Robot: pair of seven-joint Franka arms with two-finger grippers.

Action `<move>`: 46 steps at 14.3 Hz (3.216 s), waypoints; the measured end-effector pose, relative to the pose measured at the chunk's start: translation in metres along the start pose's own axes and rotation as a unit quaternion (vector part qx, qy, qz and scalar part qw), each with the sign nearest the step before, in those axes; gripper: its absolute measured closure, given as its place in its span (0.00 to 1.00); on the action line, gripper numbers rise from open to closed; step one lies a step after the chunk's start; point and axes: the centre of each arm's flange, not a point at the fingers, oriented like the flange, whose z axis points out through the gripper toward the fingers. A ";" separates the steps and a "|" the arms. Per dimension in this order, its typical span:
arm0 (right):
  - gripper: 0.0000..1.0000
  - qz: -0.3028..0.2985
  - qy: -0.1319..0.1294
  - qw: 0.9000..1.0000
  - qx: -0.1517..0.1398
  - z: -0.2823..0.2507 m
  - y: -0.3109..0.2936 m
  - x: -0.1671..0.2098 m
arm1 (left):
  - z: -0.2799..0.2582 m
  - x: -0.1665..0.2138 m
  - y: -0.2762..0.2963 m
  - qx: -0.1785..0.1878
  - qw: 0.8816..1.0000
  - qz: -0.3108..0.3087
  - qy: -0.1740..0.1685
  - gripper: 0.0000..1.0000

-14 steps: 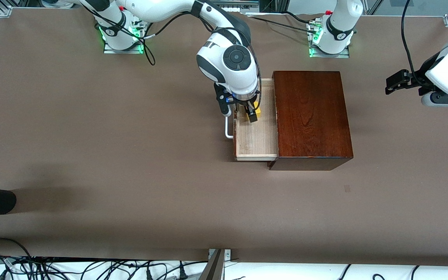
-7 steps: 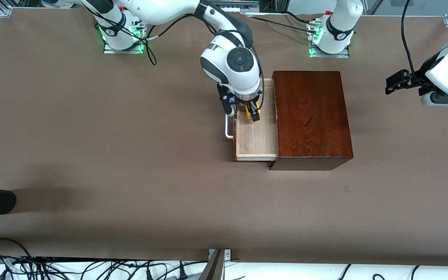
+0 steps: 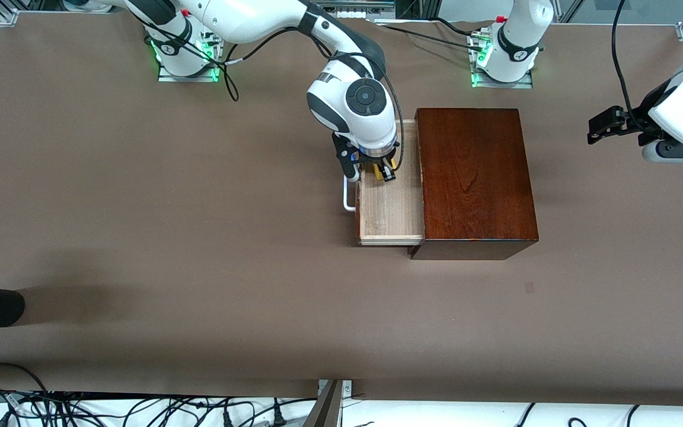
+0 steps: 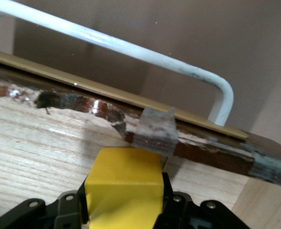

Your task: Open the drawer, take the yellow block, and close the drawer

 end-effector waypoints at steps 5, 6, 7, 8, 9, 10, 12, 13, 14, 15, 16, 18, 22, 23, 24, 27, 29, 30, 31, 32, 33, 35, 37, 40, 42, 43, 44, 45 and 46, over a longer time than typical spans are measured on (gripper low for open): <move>0.44 -0.007 0.014 1.000 -0.011 -0.040 -0.005 0.002 | 0.000 0.000 0.000 0.000 1.000 0.000 0.000 0.00; 0.44 -0.015 0.016 1.000 -0.014 -0.063 -0.006 0.002 | 0.000 0.000 0.000 0.000 1.000 0.000 0.000 0.00; 0.44 -0.026 0.012 0.999 -0.017 -0.090 -0.006 0.001 | 0.000 0.000 0.000 0.000 1.000 0.000 0.000 0.00; 0.44 -0.039 0.004 0.999 -0.017 -0.121 -0.005 0.001 | 0.000 0.000 0.000 0.000 1.000 0.000 0.000 0.00; 0.44 -0.055 -0.003 0.998 -0.015 -0.154 -0.002 0.003 | 0.000 0.000 0.000 0.000 1.000 0.000 0.000 0.00; 0.44 -0.077 -0.008 0.997 -0.014 -0.186 0.001 0.010 | 0.000 0.000 0.000 0.000 1.000 0.000 0.000 0.00; 0.44 -0.147 0.000 0.989 -0.024 -0.245 0.013 0.035 | 0.000 0.000 0.001 0.000 1.000 0.000 0.000 0.00; 0.44 -0.190 0.012 0.981 -0.037 -0.268 0.021 0.049 | 0.000 0.000 0.000 0.000 1.000 0.000 0.000 0.00; 0.44 -0.238 0.025 0.970 -0.053 -0.288 0.028 0.065 | 0.000 0.000 0.000 0.000 1.000 0.000 0.000 0.00; 0.44 -0.283 0.038 0.956 -0.071 -0.303 0.033 0.084 | 0.000 0.000 0.001 0.000 1.000 0.000 0.000 0.00; 0.44 -0.318 0.046 0.943 -0.085 -0.314 0.035 0.103 | 0.000 0.000 0.000 0.000 1.000 0.000 0.000 0.00; 0.44 -0.383 0.058 0.916 -0.100 -0.330 0.036 0.147 | 0.000 0.000 0.001 0.000 1.000 0.000 0.000 0.00; 0.44 -0.483 0.059 0.866 -0.118 -0.356 0.049 0.243 | 0.000 0.000 0.001 0.000 1.000 0.000 0.000 0.00; 0.44 -0.503 0.055 0.854 -0.119 -0.361 0.053 0.265 | 0.000 0.000 0.001 0.000 1.000 0.001 0.000 0.00; 0.44 -0.521 0.052 0.844 -0.117 -0.364 0.056 0.289 | 0.000 0.000 0.001 0.000 1.000 0.001 0.000 0.00; 0.44 -0.563 0.040 0.817 -0.118 -0.357 0.059 0.363 | 0.000 0.000 0.002 0.000 1.000 0.002 0.001 0.00; 0.44 -0.580 0.032 0.805 -0.121 -0.345 0.058 0.410 | 0.000 0.000 0.002 0.000 1.000 0.002 0.002 0.00; 0.44 -0.585 0.030 0.802 -0.122 -0.339 0.059 0.430 | -0.001 0.000 0.002 0.000 1.000 0.002 0.003 0.00; 0.44 -0.587 0.027 0.800 -0.124 -0.332 0.058 0.445 | -0.001 0.001 0.002 0.000 1.000 0.002 0.004 0.00; 0.44 -0.587 0.026 0.799 -0.128 -0.323 0.056 0.456 | -0.001 0.001 0.002 0.000 1.000 0.002 0.005 0.00; 0.44 -0.587 0.025 0.798 -0.133 -0.312 0.053 0.463 | -0.002 0.001 0.002 0.000 1.000 0.002 0.006 0.00; 0.44 -0.584 0.021 0.798 -0.150 -0.283 0.043 0.470 | -0.003 0.001 0.002 0.000 1.000 0.002 0.008 0.00; 0.44 -0.578 0.025 0.799 -0.164 -0.245 0.027 0.481 | -0.004 0.001 0.007 0.001 1.000 0.007 0.009 0.00; 0.44 -0.575 0.041 0.799 -0.174 -0.188 0.009 0.499 | -0.005 0.000 0.016 0.002 1.000 0.015 0.010 0.00; 0.44 -0.572 0.049 0.800 -0.174 -0.166 0.005 0.511 | -0.008 -0.001 0.017 0.002 1.000 0.016 0.013 0.00; 0.44 -0.569 0.050 0.802 -0.174 -0.157 0.006 0.518 | -0.010 -0.001 0.023 0.002 1.000 0.019 0.014 0.00; 0.44 -0.567 0.047 0.804 -0.174 -0.148 0.008 0.525 | -0.012 -0.003 0.034 0.004 1.000 0.026 0.016 0.00; 0.44 -0.565 0.039 0.807 -0.170 -0.138 0.011 0.533 | -0.015 -0.004 0.048 0.005 0.999 0.030 0.019 0.00; 0.44 -0.561 0.028 0.811 -0.163 -0.129 0.015 0.543 | -0.018 -0.006 0.062 0.006 0.999 0.036 0.024 0.00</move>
